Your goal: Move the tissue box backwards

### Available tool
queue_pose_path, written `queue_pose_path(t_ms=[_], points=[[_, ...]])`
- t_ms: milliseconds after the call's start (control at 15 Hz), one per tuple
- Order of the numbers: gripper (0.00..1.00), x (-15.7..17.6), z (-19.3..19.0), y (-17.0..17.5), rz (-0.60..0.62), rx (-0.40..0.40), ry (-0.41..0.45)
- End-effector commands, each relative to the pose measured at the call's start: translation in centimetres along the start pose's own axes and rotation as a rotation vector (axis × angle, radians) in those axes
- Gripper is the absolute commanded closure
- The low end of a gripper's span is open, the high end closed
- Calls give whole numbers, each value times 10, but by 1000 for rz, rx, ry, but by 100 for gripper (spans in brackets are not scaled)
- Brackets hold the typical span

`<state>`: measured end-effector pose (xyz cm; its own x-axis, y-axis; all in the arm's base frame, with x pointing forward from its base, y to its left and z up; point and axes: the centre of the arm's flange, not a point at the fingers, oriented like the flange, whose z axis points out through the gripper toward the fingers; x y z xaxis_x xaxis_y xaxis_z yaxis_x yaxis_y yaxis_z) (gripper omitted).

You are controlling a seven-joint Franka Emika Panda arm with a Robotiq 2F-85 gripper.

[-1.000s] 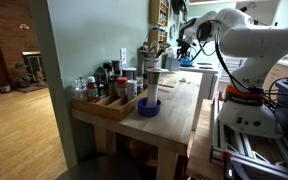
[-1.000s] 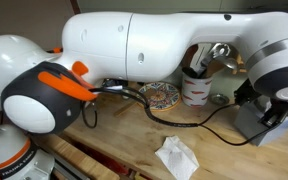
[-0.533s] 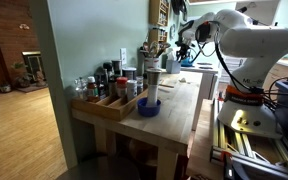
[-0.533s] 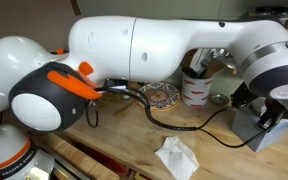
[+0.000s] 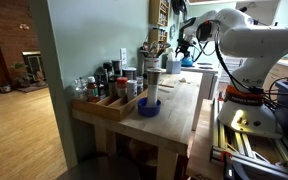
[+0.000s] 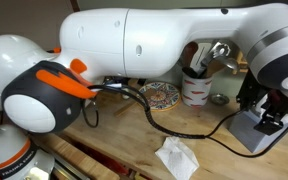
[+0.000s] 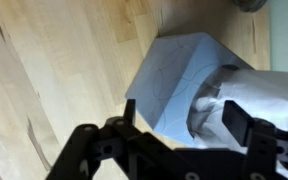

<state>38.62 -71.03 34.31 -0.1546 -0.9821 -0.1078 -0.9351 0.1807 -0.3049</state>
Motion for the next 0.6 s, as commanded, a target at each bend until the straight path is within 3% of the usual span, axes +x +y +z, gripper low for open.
queue_pose_path(t_ms=[0, 533], points=[[0, -1, -43, 11, -191, -3, -69], [0, -90, -148, 35, -660, -15, -50]])
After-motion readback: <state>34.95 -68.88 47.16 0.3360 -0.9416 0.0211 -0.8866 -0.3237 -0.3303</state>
